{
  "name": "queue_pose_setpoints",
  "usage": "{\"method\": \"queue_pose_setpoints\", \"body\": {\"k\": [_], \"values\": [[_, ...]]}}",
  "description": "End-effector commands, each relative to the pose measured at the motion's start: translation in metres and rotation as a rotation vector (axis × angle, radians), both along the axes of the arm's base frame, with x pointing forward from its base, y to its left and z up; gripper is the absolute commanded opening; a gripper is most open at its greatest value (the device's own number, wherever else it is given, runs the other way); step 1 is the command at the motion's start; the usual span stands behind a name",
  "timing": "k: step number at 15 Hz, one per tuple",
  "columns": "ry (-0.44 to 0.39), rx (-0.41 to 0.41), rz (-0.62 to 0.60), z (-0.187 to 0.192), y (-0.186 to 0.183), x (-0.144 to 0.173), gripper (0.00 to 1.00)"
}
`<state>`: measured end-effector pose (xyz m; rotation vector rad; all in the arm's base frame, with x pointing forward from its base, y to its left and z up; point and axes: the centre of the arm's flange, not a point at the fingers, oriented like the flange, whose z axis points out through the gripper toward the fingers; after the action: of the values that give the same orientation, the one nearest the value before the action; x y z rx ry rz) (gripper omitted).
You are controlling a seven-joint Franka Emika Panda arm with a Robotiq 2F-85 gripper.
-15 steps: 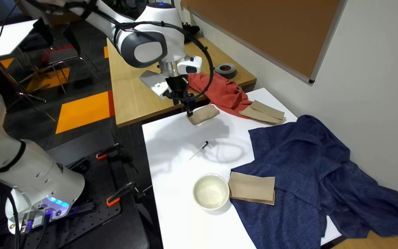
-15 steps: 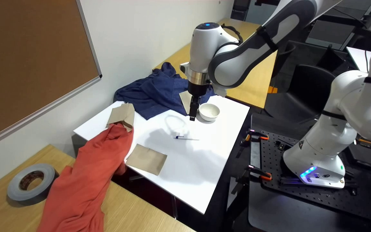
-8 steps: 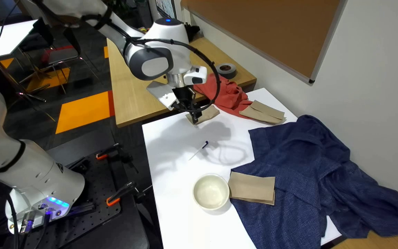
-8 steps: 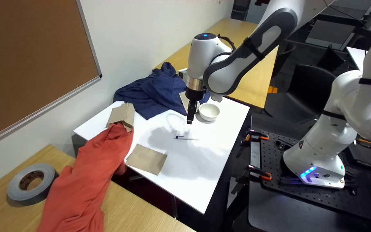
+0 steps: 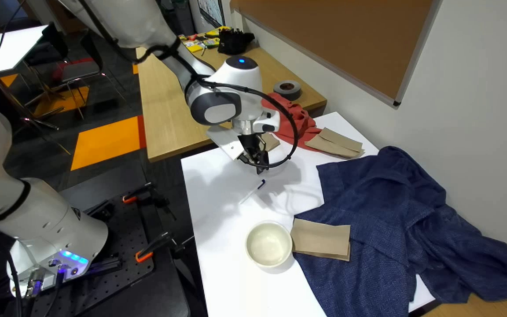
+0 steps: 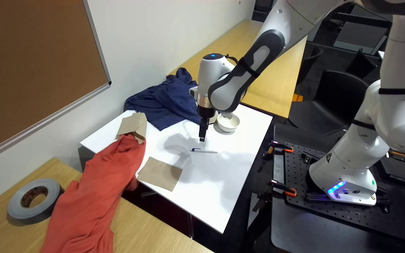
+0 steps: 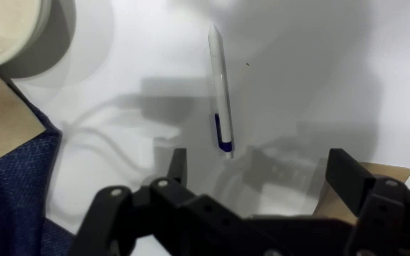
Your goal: Put the pen in the bowl
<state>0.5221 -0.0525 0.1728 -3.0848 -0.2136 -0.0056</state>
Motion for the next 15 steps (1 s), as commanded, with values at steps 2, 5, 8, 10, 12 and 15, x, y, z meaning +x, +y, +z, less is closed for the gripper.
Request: {"method": "queue_pose_setpoints", "body": {"k": [2,5,8,10,12,15], "values": [[-0.004,0.007,0.008,-0.034,-0.005,0.018,1.00],[0.000,-0.003,0.009,-0.054,-0.004,0.020,1.00],[-0.028,-0.021,0.006,-0.072,-0.006,0.021,1.00],[-0.046,-0.026,-0.002,-0.082,-0.007,0.022,1.00],[-0.057,-0.031,-0.008,-0.091,-0.008,0.023,1.00],[-0.057,-0.037,-0.018,-0.100,-0.009,0.023,1.00]]}}
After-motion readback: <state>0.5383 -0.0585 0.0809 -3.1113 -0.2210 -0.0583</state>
